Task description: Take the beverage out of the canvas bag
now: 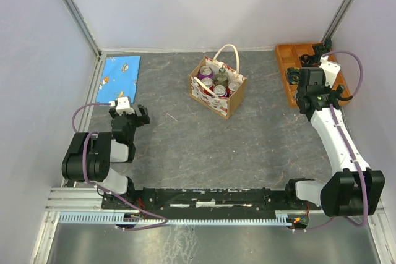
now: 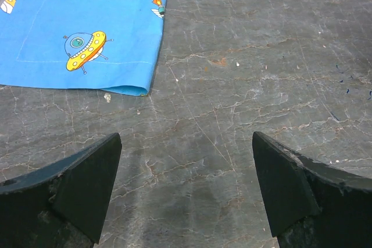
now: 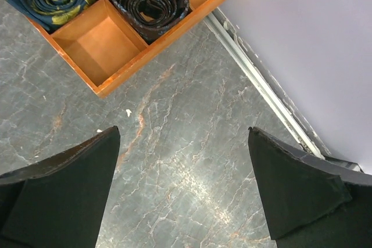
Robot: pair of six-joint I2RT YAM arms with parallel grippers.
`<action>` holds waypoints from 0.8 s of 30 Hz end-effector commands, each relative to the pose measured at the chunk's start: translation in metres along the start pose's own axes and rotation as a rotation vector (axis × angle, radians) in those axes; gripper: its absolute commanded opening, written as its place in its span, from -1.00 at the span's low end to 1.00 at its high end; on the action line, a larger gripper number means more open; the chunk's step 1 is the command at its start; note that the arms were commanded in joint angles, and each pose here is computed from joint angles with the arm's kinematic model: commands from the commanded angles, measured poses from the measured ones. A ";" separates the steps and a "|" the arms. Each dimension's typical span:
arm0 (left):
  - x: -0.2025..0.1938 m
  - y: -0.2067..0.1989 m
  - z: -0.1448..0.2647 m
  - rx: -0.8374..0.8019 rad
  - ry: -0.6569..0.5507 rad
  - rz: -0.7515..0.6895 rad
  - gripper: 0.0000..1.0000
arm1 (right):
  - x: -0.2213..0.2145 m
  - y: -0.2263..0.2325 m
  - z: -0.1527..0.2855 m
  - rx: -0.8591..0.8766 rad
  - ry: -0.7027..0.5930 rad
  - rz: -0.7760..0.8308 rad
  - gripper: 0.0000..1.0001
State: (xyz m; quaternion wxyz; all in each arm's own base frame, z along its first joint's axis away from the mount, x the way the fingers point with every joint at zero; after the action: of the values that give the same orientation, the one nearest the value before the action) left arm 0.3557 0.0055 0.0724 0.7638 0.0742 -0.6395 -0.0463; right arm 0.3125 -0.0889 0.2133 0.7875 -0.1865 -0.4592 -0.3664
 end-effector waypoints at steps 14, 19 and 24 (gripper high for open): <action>0.021 0.008 -0.007 0.031 -0.064 -0.061 0.99 | 0.020 0.021 0.015 0.063 0.027 -0.145 0.98; 0.020 0.008 -0.007 0.032 -0.062 -0.061 0.98 | 0.026 0.044 0.013 0.238 -0.065 -0.131 0.99; 0.021 0.008 -0.007 0.032 -0.065 -0.060 0.99 | 0.038 0.082 0.027 0.434 -0.029 -0.094 0.69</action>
State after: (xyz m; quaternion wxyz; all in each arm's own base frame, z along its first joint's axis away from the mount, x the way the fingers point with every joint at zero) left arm 0.3554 0.0055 0.0716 0.7650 0.0741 -0.6380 -0.0464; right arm 0.3392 -0.0577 0.2247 0.7933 -0.0733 -0.4955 -0.3462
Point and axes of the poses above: each gripper's point midway between its finger pads, its own z axis back along the fingers, its own y axis along the line the jaws close on, x = y × z, the point moved 1 cm from there along z, back along the fingers, and after that the axes turned 15 degrees about -z, right-handed, at the moved point
